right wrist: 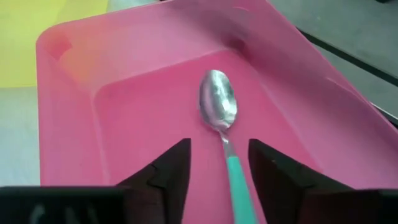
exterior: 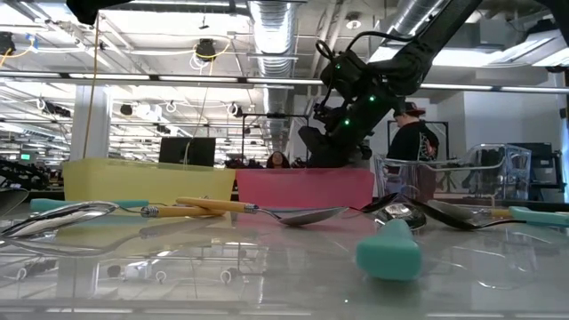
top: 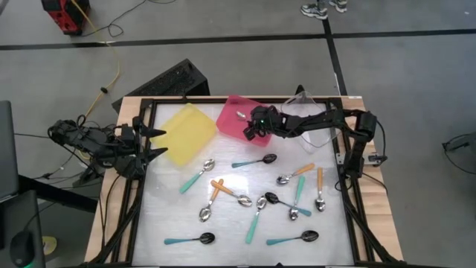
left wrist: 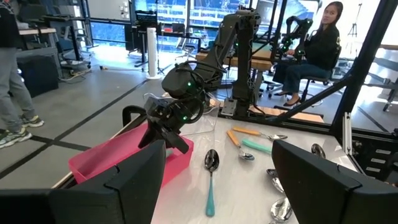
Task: Sort silverware by color (type)
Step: Put the blue spoon into the transparent bin
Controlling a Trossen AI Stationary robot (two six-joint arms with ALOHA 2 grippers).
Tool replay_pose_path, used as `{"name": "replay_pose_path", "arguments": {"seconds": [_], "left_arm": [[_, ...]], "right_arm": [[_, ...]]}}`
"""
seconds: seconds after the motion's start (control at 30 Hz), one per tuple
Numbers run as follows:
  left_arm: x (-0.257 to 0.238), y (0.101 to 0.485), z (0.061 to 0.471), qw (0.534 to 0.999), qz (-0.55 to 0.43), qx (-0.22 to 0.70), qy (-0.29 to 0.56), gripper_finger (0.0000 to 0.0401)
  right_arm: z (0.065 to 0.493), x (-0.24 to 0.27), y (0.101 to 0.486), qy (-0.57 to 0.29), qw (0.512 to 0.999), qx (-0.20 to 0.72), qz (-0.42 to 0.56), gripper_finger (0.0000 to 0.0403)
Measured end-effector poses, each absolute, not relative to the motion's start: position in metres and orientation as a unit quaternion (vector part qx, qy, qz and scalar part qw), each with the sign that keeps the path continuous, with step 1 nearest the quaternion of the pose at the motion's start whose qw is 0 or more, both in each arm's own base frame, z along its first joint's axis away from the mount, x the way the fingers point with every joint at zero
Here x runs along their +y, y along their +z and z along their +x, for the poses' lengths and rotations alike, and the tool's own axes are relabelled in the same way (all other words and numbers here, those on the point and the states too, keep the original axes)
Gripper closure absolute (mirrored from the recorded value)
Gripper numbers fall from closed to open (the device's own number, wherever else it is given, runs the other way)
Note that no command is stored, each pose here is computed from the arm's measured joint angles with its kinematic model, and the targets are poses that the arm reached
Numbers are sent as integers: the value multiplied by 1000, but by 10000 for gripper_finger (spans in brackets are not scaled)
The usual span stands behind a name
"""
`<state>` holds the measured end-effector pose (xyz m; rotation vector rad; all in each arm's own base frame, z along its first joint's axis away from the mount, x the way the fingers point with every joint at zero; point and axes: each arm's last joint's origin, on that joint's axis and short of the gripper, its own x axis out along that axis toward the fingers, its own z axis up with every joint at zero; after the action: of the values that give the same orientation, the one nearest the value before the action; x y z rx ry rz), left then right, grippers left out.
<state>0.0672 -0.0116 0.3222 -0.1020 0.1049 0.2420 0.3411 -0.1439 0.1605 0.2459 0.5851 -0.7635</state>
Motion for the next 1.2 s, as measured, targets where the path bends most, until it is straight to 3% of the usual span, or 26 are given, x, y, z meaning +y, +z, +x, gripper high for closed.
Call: {"name": "replay_pose_path", "arguments": {"seconds": [0.13, 0.33, 0.7, 0.87, 1.03, 1.2], "left_arm": [[-12, 322, 67, 990, -51, 52, 121, 120], [-12, 322, 67, 989, -75, 51, 119, 120], [-8, 323, 66, 978, -102, 32, 180, 120], [-8, 323, 66, 978, -92, 32, 183, 121], [-10, 322, 67, 987, -50, 51, 145, 120], [-12, 327, 68, 989, -81, 28, 117, 120]], "right_arm": [[345, -138, 174, -353, 896, 251, 102, 192], [342, -122, 227, -316, 933, 157, 69, 200], [296, -86, 320, -267, 962, 63, -12, 208], [293, -74, 327, -216, 975, 48, 6, 202], [302, -49, 312, -126, 986, 107, -9, 199], [306, -6, 316, -60, 994, 90, 17, 199]]}}
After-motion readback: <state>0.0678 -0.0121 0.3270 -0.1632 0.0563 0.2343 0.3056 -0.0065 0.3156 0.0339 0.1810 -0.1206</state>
